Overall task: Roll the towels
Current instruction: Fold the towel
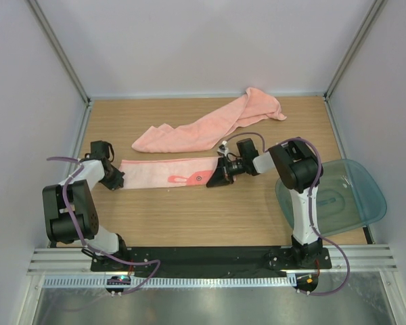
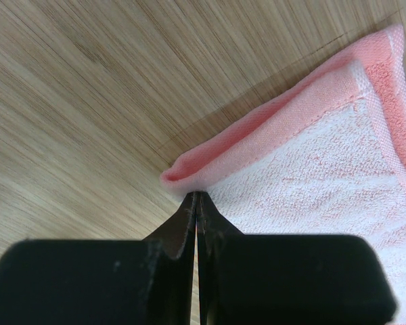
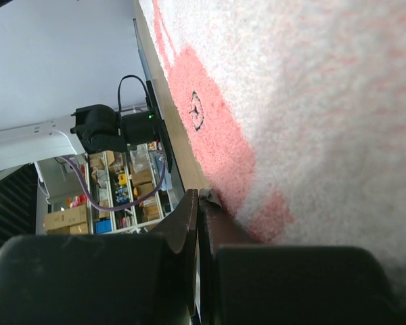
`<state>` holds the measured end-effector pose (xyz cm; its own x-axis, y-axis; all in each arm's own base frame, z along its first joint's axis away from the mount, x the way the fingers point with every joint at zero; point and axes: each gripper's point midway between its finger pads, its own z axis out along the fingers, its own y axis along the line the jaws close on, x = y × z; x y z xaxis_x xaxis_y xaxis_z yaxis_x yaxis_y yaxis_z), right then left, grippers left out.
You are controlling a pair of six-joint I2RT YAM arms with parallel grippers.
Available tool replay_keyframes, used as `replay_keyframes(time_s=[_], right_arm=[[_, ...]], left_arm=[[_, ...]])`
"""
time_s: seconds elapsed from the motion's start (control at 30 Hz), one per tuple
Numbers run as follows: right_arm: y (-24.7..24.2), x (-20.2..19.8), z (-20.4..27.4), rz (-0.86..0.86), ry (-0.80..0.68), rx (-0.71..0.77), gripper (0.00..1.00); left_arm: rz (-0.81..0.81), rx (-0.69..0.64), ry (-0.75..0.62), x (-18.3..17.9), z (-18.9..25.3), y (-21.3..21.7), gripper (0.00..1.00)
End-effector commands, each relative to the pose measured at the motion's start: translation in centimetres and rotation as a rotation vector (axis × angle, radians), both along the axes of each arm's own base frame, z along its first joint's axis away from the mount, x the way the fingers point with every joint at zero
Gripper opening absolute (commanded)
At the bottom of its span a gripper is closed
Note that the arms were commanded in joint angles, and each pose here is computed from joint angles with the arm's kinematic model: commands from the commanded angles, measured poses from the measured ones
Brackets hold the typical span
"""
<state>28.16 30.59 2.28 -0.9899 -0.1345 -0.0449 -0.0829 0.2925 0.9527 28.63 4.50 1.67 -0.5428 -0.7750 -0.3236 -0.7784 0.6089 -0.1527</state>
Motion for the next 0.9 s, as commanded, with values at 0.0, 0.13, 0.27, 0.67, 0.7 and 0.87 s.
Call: replay_keyframes(time_s=[0.0,0.13,0.27,0.67,0.7,0.87], right_arm=[[-0.8,1.0,1.1,-0.042,-0.053,-0.001,0.01],[-1.1,1.2,1.5,-0.042,-0.076,-0.056,0.01],[-0.5,2.5,4.8,-0.039,-0.164,-0.084,0.06],[-1.7,3.7,13.0,-0.185,-0.314,-0.238,0.59],[-2.1,3.5,12.7,-0.196,-0.316,-0.256,0.59],[-6.1,2.2,9.3,-0.327,-0.327,-0.472,0.62]], left_arm=[[0.018,0.058,0.028,-0.4,-0.1,1.7,0.0],[0.009,0.026,0.019,-0.3,-0.3,1.0,0.0],[-0.011,0.003,-0.013,0.1,0.2,0.2,0.07],[-0.145,-0.057,-0.159,1.2,8.2,-2.2,0.61],[-0.178,-0.038,-0.196,1.6,10.1,-2.1,0.62],[-0.3,0.046,-0.267,0.9,14.0,-1.8,0.62]])
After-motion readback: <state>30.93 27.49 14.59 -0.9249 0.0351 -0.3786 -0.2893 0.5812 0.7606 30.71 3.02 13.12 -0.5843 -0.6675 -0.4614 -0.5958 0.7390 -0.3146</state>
